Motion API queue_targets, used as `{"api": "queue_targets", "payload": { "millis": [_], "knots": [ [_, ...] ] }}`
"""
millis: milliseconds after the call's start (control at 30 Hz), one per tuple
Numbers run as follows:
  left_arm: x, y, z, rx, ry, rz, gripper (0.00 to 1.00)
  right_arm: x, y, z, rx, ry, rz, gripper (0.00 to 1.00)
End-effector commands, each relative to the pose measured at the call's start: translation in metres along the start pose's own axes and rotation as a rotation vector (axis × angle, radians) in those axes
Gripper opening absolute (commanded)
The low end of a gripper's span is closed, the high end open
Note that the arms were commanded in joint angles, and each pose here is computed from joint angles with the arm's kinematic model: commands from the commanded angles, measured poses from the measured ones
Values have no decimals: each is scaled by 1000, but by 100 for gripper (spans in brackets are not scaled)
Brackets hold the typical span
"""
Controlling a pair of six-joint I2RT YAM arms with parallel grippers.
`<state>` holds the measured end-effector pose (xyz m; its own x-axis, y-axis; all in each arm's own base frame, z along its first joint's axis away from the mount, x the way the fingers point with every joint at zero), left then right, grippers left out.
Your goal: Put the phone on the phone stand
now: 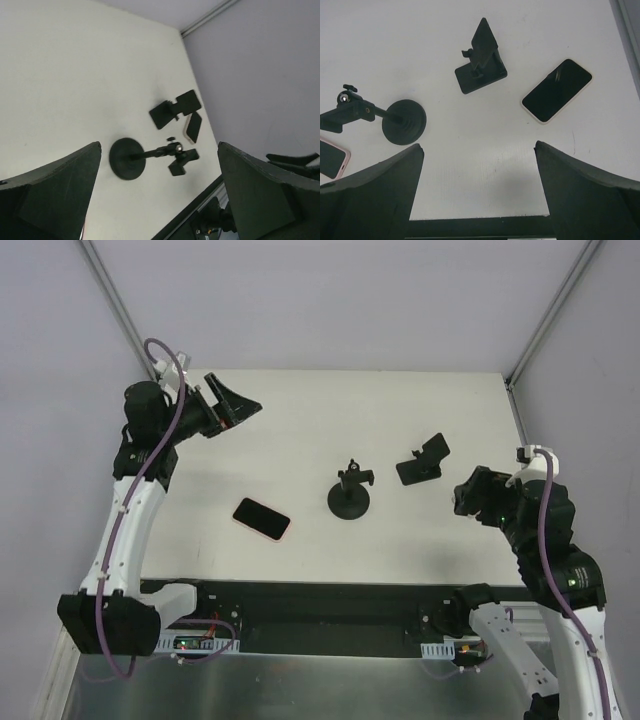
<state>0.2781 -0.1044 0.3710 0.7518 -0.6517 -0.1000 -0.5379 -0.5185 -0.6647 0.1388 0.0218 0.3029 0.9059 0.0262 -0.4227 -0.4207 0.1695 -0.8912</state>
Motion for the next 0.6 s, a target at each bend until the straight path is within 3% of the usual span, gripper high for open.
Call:
{"api": "queue_targets", "payload": {
  "millis": [0, 133, 367, 467, 567],
  "knots": [
    [10, 18, 54, -85, -263, 91, 99, 8, 7, 6, 3, -31, 52, 96],
    [16, 29, 81, -111, -367, 111, 99, 20, 25, 1, -12, 13, 148, 96],
    [6, 46, 131, -183, -657, 102, 99, 30, 37, 25, 114, -115, 225, 96],
    [5, 56, 139, -238, -697, 124, 99, 33, 41, 25, 129, -120, 208, 96],
    [10, 65, 137, -270, -645, 182, 99, 31, 45, 41, 23, -297, 235, 96]
  ]
}}
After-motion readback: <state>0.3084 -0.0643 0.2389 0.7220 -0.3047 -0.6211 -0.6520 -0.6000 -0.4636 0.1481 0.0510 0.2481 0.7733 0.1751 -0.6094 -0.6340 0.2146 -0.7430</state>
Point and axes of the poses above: each gripper's point midway between its finger pads, its own x axis out along the fingers, its own z axis along the line the jaws close on, y = z × x, the point moved 5 cm from there along -x, back along the fingers, and after that the axes turned 1 degree about -x, right-handed, at the moved point
